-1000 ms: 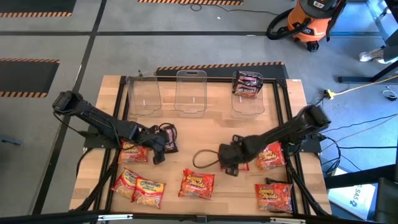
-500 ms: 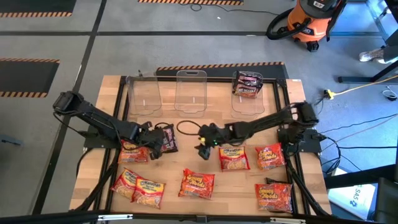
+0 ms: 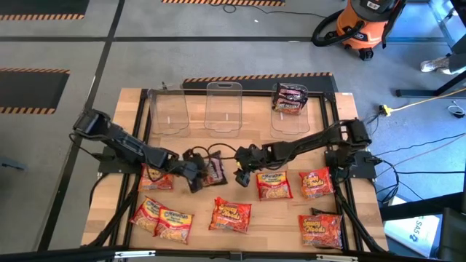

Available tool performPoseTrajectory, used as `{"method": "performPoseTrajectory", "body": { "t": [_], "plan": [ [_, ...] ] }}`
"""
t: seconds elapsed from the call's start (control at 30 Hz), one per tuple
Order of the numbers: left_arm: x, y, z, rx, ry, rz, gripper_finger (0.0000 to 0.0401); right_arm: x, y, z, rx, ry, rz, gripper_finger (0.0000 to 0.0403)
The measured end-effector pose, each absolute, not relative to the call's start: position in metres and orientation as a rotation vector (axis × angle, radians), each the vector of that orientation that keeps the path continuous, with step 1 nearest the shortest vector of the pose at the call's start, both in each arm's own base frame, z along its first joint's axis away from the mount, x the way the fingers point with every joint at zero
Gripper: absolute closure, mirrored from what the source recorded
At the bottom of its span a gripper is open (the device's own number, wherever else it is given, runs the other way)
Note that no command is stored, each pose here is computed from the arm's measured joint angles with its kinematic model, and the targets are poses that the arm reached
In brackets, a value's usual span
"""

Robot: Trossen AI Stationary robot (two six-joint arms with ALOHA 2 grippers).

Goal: Sort Maruchan noodles
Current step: Put the black noodle pack into the right transparent bin

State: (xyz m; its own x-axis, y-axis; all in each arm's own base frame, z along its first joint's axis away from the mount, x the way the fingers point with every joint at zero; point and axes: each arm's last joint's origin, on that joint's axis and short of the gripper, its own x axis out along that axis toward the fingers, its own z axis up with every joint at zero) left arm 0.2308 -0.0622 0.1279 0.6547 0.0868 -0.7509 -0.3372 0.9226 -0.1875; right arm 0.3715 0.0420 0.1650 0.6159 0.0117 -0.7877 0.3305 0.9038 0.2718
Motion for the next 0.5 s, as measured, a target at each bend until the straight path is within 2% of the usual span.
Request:
{"method": "performPoseTrajectory", "body": {
  "t": [0.27,0.5],
  "plan": [
    [0.255,-0.060,0.125,-0.417,0.649,0.240,0.0289,0.364,0.040,0.178,0.388,0.893,-0.215,0.0162],
    [0.250,-0.064,0.156,-0.442,0.605,0.112,0.0289,0.370,0.041,0.180,0.437,0.838,-0.203,0.0161]
  ]
}}
